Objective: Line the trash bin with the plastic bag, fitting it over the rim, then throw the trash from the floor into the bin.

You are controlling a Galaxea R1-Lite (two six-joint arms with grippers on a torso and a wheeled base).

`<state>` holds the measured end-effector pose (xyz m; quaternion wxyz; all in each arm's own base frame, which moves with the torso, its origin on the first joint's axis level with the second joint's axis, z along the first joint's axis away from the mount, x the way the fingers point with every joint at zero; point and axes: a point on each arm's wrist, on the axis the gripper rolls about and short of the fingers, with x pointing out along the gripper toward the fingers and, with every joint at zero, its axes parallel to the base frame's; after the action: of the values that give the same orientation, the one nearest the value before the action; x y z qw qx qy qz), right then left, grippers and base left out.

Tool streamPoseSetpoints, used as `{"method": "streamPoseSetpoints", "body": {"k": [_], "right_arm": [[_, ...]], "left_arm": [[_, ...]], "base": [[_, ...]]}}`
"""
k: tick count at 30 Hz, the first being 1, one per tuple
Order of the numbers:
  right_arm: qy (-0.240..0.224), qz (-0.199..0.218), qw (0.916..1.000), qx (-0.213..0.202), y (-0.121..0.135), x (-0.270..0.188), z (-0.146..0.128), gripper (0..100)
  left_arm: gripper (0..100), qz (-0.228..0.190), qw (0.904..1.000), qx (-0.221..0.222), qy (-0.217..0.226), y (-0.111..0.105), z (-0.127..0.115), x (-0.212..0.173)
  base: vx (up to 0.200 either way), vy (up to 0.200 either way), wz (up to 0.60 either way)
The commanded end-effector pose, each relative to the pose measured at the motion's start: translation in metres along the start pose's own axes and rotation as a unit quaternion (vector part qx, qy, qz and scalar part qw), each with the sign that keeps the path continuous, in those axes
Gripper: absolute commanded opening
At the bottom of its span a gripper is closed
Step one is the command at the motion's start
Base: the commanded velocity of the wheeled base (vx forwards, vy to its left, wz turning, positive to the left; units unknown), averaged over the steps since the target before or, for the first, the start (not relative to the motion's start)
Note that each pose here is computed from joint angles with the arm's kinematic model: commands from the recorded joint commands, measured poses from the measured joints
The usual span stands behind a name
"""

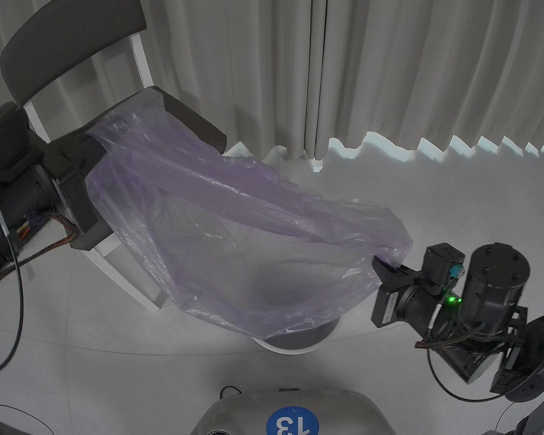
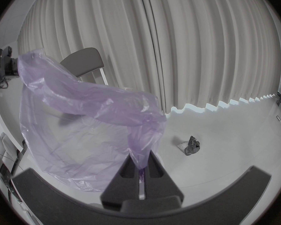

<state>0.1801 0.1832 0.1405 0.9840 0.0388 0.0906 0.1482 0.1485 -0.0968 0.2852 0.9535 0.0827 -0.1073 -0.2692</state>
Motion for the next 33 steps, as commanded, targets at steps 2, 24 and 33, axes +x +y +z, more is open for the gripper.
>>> {"method": "streamPoseSetpoints", "body": {"k": [2,24,33], "right_arm": [[-0.005,0.005,1.0,0.007,-0.025,-0.025,0.013,0],[0.028,0.037,0.9983,0.034,-0.058,-0.085,0.038,0],[0.051,0.047,0.9972,0.028,-0.058,-0.086,0.031,0]], "left_arm": [[0,-0.013,0.9994,-0.024,0.021,-0.006,-0.01,0.01],[0,-0.015,0.9839,-0.154,0.089,-0.025,-0.063,-0.013],[0,-0.005,0.9776,-0.195,0.079,-0.029,-0.087,0.0]], "base": [[0.0,0.0,0.0],[0.0,0.0,0.0],[0.0,0.0,0.0]]}}
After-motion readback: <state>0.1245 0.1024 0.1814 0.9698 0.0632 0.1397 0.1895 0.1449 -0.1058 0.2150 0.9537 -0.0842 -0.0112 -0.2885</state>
